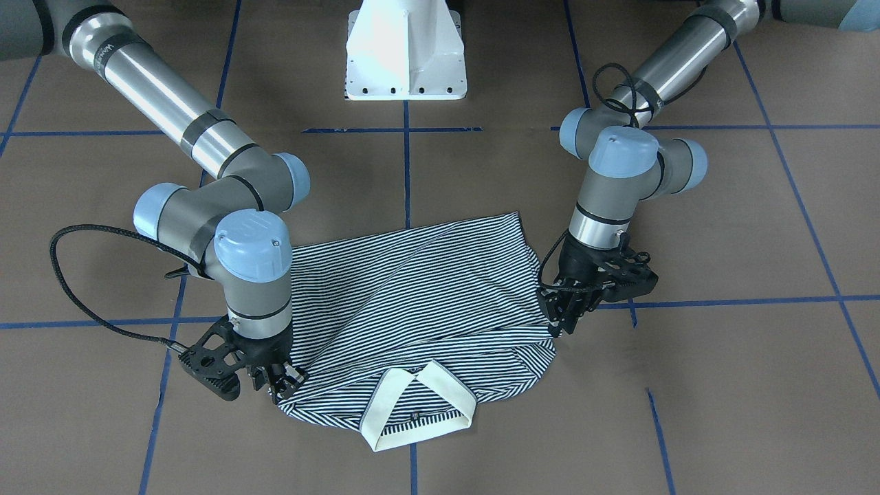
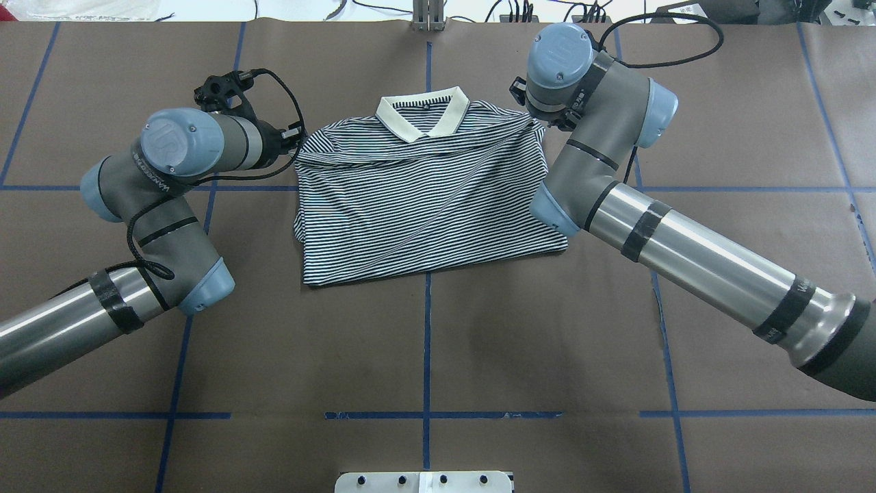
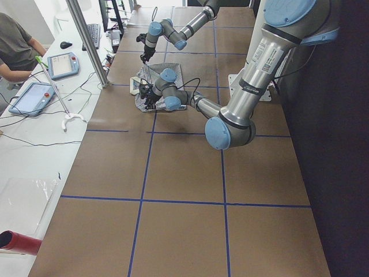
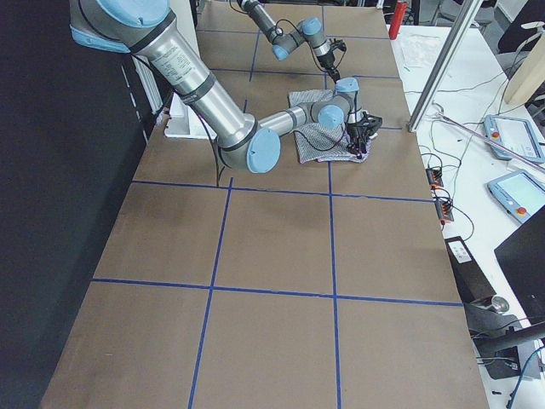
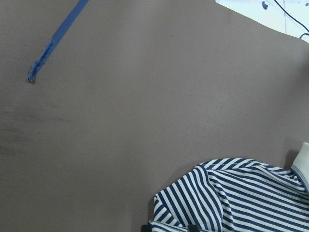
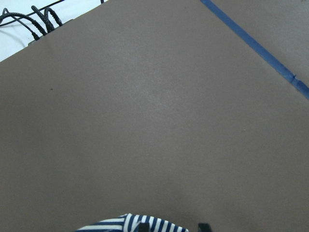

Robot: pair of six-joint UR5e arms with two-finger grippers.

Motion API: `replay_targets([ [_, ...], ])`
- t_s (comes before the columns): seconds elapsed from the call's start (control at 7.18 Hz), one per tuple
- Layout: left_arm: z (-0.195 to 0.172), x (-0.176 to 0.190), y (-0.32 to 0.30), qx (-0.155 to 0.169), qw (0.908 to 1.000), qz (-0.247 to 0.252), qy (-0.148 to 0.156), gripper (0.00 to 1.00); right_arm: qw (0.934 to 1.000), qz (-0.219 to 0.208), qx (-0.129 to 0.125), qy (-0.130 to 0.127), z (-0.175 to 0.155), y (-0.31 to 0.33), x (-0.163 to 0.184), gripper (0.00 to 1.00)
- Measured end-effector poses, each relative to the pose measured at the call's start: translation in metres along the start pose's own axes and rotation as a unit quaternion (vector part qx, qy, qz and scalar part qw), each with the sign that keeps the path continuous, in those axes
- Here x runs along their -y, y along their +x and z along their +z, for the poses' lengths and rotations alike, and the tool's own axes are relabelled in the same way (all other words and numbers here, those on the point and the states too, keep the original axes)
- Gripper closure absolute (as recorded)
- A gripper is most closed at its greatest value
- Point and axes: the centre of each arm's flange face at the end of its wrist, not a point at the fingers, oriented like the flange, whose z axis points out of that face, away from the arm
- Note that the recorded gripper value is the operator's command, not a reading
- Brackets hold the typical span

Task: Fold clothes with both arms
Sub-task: 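Release the hem and raise both grippers away from the folded shirt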

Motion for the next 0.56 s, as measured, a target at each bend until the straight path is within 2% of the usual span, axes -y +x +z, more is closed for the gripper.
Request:
replay_targets([
  [0.28,-0.005,0.021,-0.009,0.000,1.0000,-0.008,0.000,0.63,0.9996,0.002,0.020,-0.019,-0.012,0.031,-0.002,0.47],
  [0.56,-0.010,0.029,-0.020,-0.009,0.9997,-0.012,-0.019,0.62,0.9984,0.008,0.038,-0.041,-0.030,0.061,-0.014,0.43],
])
